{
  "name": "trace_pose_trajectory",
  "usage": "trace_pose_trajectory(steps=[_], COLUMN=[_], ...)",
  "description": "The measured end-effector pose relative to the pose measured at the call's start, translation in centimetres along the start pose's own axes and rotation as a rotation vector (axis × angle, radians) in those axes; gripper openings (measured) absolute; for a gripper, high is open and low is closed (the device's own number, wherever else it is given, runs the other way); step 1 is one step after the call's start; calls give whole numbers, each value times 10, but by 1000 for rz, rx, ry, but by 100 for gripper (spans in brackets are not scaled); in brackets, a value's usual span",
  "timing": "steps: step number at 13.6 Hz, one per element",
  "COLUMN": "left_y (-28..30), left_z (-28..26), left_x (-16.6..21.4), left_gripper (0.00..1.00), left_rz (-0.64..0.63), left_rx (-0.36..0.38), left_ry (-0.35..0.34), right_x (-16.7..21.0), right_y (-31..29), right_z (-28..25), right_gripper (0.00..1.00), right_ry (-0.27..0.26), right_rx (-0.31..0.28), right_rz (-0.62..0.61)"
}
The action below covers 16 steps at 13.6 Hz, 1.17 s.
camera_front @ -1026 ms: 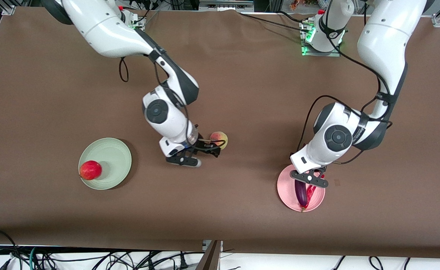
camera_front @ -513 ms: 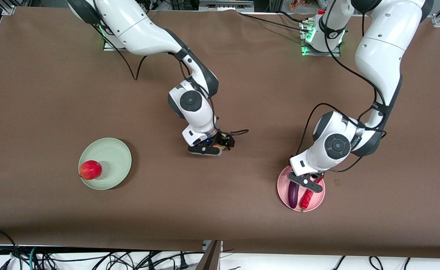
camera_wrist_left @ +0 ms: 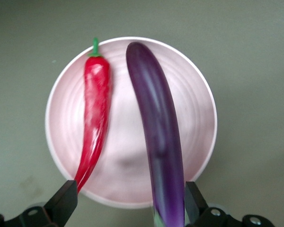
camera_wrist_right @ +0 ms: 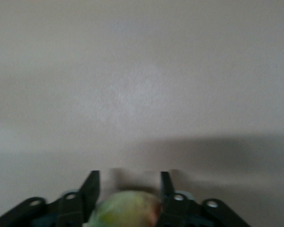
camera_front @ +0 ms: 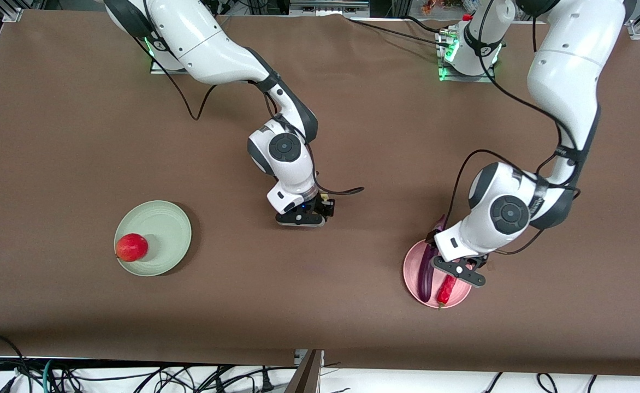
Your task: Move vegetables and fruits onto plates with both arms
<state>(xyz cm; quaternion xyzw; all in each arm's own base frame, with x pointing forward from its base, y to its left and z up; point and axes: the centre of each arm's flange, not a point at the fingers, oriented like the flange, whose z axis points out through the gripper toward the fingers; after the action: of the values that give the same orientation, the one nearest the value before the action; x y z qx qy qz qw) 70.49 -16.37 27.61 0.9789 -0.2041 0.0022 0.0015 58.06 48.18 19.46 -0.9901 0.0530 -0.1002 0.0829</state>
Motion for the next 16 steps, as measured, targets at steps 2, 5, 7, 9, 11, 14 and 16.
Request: trace_pose_trajectory(steps=[2, 5, 7, 9, 11, 14, 16], left_y=[-4, -18, -33, -50, -49, -43, -60], left_z=[-53, -130, -182, -232, -278, -320, -322], left_x=[-13, -44, -63, -90, -119, -144, -159], left_gripper=[100, 100, 100, 100, 100, 100, 100], left_rz=[-34, -71, -106, -150, -177, -206, -264], left_rx=[-15, 11, 41, 65, 82, 90, 50], left_ry=[-61, -145, -124, -127, -149, -115, -104], right_x=[15, 42, 46, 42, 38, 34, 23], right_y=[10, 21, 18, 13, 10, 5, -3], right_z=[-5, -25, -34, -34, -34, -35, -33], right_gripper=[30, 16, 19, 37, 58, 89, 100], right_ry=[9, 1, 0, -9, -20, -36, -56], right_rx=[-12, -37, -34, -27, -18, -3, -13], right_rz=[-12, -23, -20, -20, -10, 6, -8])
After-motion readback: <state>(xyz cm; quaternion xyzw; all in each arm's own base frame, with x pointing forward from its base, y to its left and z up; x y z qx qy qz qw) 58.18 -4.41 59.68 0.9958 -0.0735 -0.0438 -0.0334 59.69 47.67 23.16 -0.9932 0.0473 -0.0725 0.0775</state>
